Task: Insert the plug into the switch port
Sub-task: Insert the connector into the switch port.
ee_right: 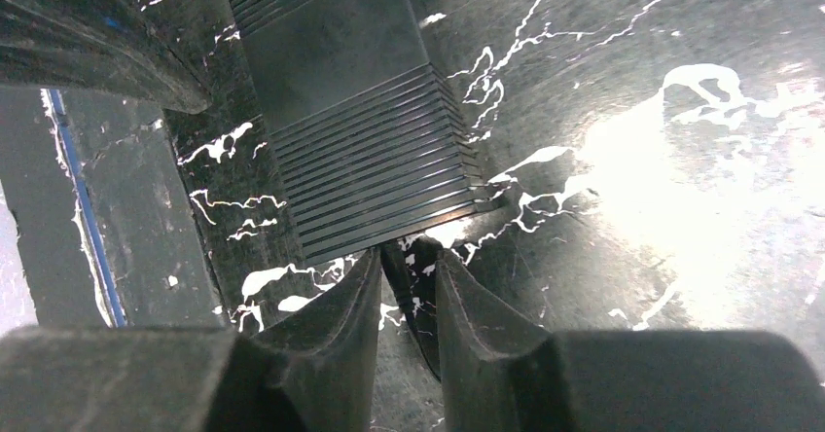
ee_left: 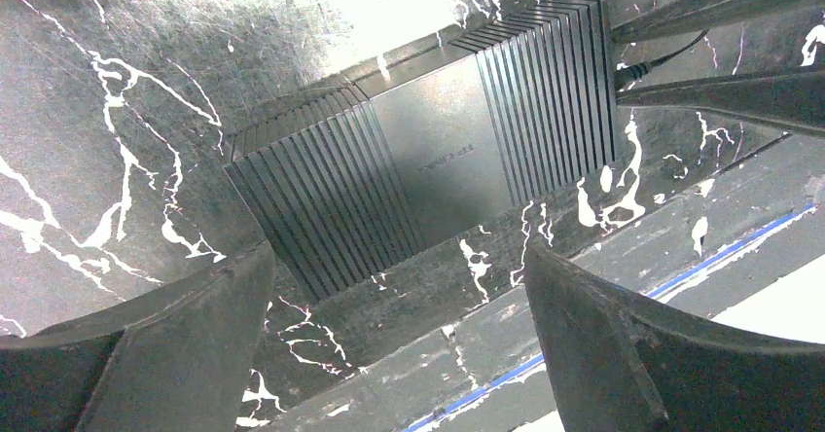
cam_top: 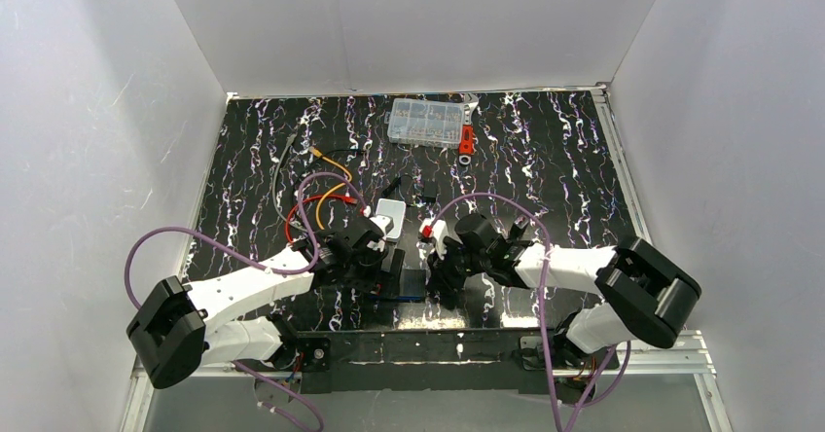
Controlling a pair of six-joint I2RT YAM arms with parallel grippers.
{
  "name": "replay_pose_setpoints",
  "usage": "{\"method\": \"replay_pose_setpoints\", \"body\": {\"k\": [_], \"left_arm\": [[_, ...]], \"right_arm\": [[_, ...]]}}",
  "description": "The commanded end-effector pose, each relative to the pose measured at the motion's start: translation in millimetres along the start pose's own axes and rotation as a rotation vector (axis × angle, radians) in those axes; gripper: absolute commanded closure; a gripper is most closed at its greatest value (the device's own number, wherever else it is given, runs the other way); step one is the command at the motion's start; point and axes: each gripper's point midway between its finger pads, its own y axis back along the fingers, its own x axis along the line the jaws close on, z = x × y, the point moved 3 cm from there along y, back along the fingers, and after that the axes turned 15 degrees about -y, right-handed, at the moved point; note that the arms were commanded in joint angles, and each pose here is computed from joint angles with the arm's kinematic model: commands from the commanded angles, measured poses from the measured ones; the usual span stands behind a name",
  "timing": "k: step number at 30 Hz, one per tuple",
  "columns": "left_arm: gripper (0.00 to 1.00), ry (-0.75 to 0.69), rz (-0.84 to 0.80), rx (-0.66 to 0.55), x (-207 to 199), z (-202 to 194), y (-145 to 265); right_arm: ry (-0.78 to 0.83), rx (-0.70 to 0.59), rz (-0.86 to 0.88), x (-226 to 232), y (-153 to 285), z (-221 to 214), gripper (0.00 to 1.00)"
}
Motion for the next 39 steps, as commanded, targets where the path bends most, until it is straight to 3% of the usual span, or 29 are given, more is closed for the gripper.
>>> {"method": "replay_pose_setpoints", "body": {"k": [1, 8, 15, 19, 22, 23, 30, 39], "left_arm": [[0.02, 0.003, -0.036, -0.052, -9, 14, 9], [0.02, 0.001, 0.003, -0.081, -4, 18, 18], [0.02, -0.009, 0.08, -0.153, 6, 34, 31], [0.02, -0.022, 0.117, -0.189, 9, 47, 38], [0.02, -0.039, 0.147, -0.197, 12, 55, 40], [0.02, -0.042, 0.157, -0.2, 13, 58, 41], [0.02, -0.024, 0.215, -0.202, 23, 73, 37], [0.02, 0.007, 0.137, -0.186, 26, 82, 12]], "right_arm": [[0.03, -0.07, -0.041, 4, 11, 24, 0.65], [0.023, -0.165, -0.196, 0, 46, 44, 0.6], [-0.169, -0.301, -0.396, -14, 85, 53, 0.58], [-0.258, -0.244, -0.385, -11, 85, 41, 0.73], [-0.274, -0.174, -0.3, 2, 81, 29, 0.96], [-0.288, -0.161, -0.278, 5, 80, 25, 0.99], [-0.421, -0.065, -0.21, 14, 67, 1, 0.99], [-0.537, 0.028, -0.135, 23, 45, -16, 0.99]]}}
